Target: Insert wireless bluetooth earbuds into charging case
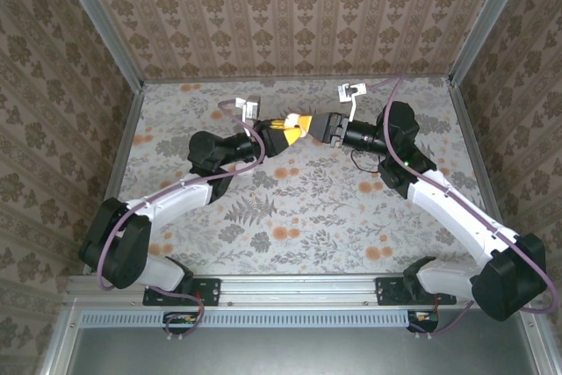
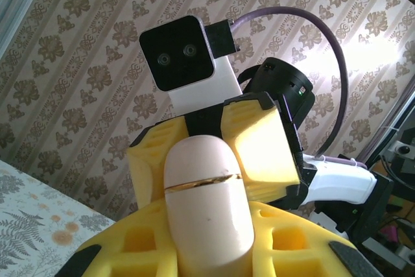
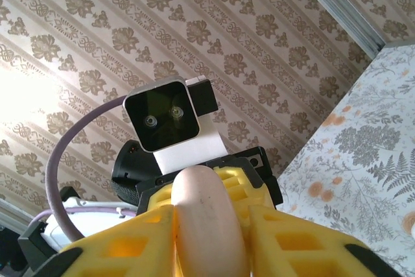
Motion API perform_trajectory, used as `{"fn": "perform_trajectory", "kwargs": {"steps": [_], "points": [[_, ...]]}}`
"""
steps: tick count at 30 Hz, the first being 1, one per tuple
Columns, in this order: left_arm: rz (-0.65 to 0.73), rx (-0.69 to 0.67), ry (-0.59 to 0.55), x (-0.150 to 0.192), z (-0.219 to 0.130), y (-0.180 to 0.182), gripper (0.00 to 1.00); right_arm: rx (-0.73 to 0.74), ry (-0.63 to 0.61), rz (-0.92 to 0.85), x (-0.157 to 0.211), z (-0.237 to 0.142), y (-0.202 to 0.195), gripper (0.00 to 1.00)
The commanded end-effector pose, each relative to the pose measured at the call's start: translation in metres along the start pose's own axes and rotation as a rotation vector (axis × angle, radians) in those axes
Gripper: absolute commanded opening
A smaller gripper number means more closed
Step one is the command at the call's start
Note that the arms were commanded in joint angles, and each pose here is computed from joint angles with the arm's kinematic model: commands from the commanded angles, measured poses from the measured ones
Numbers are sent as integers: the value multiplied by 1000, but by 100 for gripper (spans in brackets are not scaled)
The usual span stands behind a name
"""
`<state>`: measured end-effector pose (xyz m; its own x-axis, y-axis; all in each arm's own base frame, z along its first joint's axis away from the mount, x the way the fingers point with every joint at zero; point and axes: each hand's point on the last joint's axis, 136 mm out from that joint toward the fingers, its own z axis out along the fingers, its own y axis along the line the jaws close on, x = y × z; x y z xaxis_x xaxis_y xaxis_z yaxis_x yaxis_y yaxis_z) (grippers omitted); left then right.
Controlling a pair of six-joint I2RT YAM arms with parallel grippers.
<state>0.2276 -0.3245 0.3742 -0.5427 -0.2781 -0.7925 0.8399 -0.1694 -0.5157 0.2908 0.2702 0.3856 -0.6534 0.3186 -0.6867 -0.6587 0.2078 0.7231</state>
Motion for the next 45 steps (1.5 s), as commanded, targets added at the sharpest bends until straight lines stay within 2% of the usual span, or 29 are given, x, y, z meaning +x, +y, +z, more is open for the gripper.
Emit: {"fn": "perform_trajectory", "kwargs": {"steps": [1,4,8,11,15,18,25,28,33,36,40,45], "points": [[41,73,14,-10,5,-24,18,-50,59,-22,8,5,9,20],[40,75,25,-8,4,-24,26,-48,66,-39,11,3,8,15],[26,67,48,-11,-2,-23,43,-33,71,-68,15,0,7,13],[21,56,67,-13,-7,-22,44,-34,76,-81,15,-1,9,12],[13,42,95,-14,-13,-19,40,-25,87,-106,17,-3,9,12],[8,32,112,-13,-16,-18,33,-19,105,-122,18,-4,10,12],[26,5,145,-7,-18,-17,8,-1,114,-138,20,-8,12,12],[45,-12,172,-1,-21,-17,0,20,114,-141,19,-11,14,18],[187,-16,214,12,-25,-30,0,111,110,-137,24,-21,0,38],[298,-26,226,18,-31,-37,0,153,110,-118,27,-24,-11,46],[390,-39,250,26,-36,-39,0,200,111,-91,29,-28,-25,52],[392,-70,300,35,-39,-28,0,206,112,-80,29,-30,-27,57]]}}
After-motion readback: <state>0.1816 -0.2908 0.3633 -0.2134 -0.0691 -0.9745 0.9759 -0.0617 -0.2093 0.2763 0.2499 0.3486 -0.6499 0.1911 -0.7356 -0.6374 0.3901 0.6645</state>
